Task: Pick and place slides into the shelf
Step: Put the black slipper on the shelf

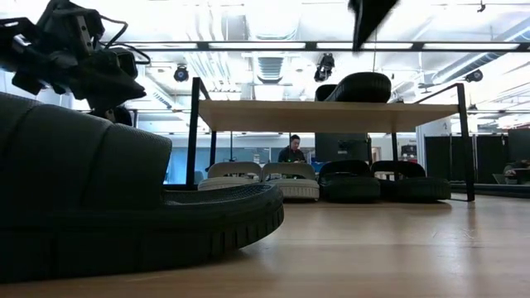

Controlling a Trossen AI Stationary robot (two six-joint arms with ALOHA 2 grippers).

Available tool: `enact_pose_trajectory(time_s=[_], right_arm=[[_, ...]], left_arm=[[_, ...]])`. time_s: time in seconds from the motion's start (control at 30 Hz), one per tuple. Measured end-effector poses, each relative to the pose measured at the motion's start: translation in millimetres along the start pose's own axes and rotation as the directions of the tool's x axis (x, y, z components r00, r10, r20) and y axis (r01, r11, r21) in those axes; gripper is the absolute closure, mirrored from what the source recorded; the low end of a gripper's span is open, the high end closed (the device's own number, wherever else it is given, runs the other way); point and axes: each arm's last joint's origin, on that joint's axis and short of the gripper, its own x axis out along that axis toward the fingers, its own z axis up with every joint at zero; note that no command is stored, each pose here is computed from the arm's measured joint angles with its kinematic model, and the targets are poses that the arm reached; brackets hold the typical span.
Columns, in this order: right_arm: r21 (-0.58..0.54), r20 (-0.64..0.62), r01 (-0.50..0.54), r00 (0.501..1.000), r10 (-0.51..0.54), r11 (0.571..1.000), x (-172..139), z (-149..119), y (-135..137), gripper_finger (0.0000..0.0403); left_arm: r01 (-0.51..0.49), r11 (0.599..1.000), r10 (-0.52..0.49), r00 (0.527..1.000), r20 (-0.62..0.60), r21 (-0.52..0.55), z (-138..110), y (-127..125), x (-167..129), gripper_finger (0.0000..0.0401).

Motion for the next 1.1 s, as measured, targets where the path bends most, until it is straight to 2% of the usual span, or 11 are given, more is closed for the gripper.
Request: enact_pose_trajectory(time_s=[0.1,0.17,0.23,0.33,0.4,0.53,0.63,0.8,0.97,1.03,1.1], right_arm=[[0.051,0.13,-0.084,0.989,0.077,0.995,-38.6,2.7,27.4,0.0241],[0.078,0.182,-0.159,0.973,0.143,0.984,-60.3,4.1,45.7,0.0241],[0.174,0.195,-0.202,0.966,0.168,0.964,-72.3,3.3,62.2,0.0242],[0.397,0.206,-0.223,0.967,0.15,0.891,-78.2,5.2,74.4,0.0243],[0.526,0.198,-0.213,0.972,0.125,0.824,-77.5,5.4,78.0,0.0243],[0.74,0.09,-0.146,0.989,0.119,0.656,-68.7,-4.9,89.3,0.0242],[0.84,-0.012,-0.049,0.994,0.109,0.541,-63.0,-22.6,103.2,0.0238],[0.909,-0.073,0.014,0.989,0.126,0.417,-62.5,-59.7,136.2,0.0225],[0.942,-0.053,0.019,0.995,0.09,0.336,-67.5,-98.0,157.6,0.0211],[0.94,-0.046,0.013,0.995,0.089,0.341,-70.4,-110.5,160.0,0.0206],[0.929,-0.042,0.005,0.995,0.092,0.371,-73.0,-120.9,161.0,0.0202]], left_arm=[[0.046,0.998,-0.047,0.999,0.017,0.042,3.3,-4.7,-0.8,0.0389],[0.128,0.988,-0.13,0.991,0.015,0.086,11.5,-17.6,-2.3,0.0389],[0.208,0.97,-0.21,0.978,0.001,0.129,21.7,-35.4,-4.0,0.0389],[0.28,0.941,-0.272,0.96,-0.064,0.192,31.8,-61.8,-5.2,0.0389],[0.271,0.943,-0.253,0.961,-0.113,0.194,36.4,-76.5,-3.9,0.0389],[0.068,0.998,-0.07,0.969,-0.236,-0.016,32.5,-84.6,3.2,0.0389],[-0.03,0.984,-0.024,0.954,-0.3,-0.173,20.4,-90.8,11.1,0.0389],[-0.071,0.954,0.005,0.974,-0.225,-0.29,-2.3,-116.4,14.9,0.0384],[-0.113,0.891,0.096,0.994,-0.06,-0.44,-29.9,-138.9,23.2,0.0349],[-0.11,0.852,0.121,0.993,-0.012,-0.511,-42.6,-145.8,31.8,0.0325],[-0.083,0.804,0.126,0.992,0.032,-0.589,-55.9,-152.6,45.0,0.0297]])
